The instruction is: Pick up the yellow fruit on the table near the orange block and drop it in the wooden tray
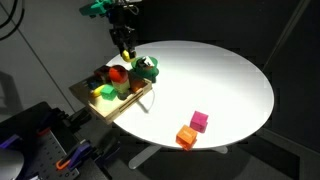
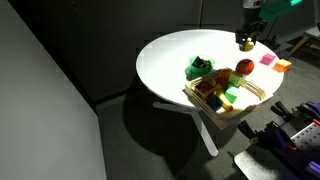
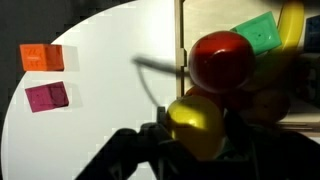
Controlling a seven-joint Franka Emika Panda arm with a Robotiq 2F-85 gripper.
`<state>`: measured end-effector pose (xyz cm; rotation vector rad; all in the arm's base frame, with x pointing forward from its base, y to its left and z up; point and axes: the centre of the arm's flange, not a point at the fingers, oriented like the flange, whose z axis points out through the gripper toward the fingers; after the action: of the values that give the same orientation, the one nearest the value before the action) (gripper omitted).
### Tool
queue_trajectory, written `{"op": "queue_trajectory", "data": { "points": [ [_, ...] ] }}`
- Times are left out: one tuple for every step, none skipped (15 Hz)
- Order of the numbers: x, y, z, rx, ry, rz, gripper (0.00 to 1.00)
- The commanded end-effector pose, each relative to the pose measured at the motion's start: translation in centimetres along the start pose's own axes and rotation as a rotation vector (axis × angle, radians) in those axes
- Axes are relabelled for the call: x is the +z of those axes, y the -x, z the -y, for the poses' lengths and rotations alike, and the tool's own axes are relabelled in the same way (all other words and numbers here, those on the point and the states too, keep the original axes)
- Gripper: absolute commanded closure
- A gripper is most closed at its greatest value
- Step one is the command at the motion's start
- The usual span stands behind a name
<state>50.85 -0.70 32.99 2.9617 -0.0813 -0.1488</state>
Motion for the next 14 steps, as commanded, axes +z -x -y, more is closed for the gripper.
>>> {"op": "queue_trajectory", "data": {
  "points": [
    [-1.7,2.7,1.4,-0.079,0.026,-0.030,0.66],
    [-1.9,3.1,1.8,-0.093,0.029,-0.035,0.66],
    [-2.0,3.4,2.3,-0.106,0.030,-0.038,0.66],
    [-2.0,3.8,2.7,-0.120,0.026,-0.041,0.66],
    [-2.0,4.1,3.1,-0.139,0.021,-0.040,0.66],
    [-2.0,4.5,3.4,-0.156,0.017,-0.039,0.66],
    [-2.0,5.0,3.7,-0.175,0.017,-0.041,0.66],
    [-2.0,5.5,4.0,-0.195,0.014,-0.042,0.66],
    [-2.0,6.0,4.4,-0.214,0.010,-0.044,0.66],
    [-2.0,6.5,4.7,-0.234,0.010,-0.045,0.66],
    [-2.0,6.9,5.0,-0.255,0.014,-0.047,0.66],
    [-2.0,7.4,5.4,-0.273,0.011,-0.051,0.66],
    [-2.0,7.8,5.7,-0.292,0.007,-0.057,0.66],
    [-2.0,8.1,6.1,-0.311,0.001,-0.065,0.66]
  ]
}}
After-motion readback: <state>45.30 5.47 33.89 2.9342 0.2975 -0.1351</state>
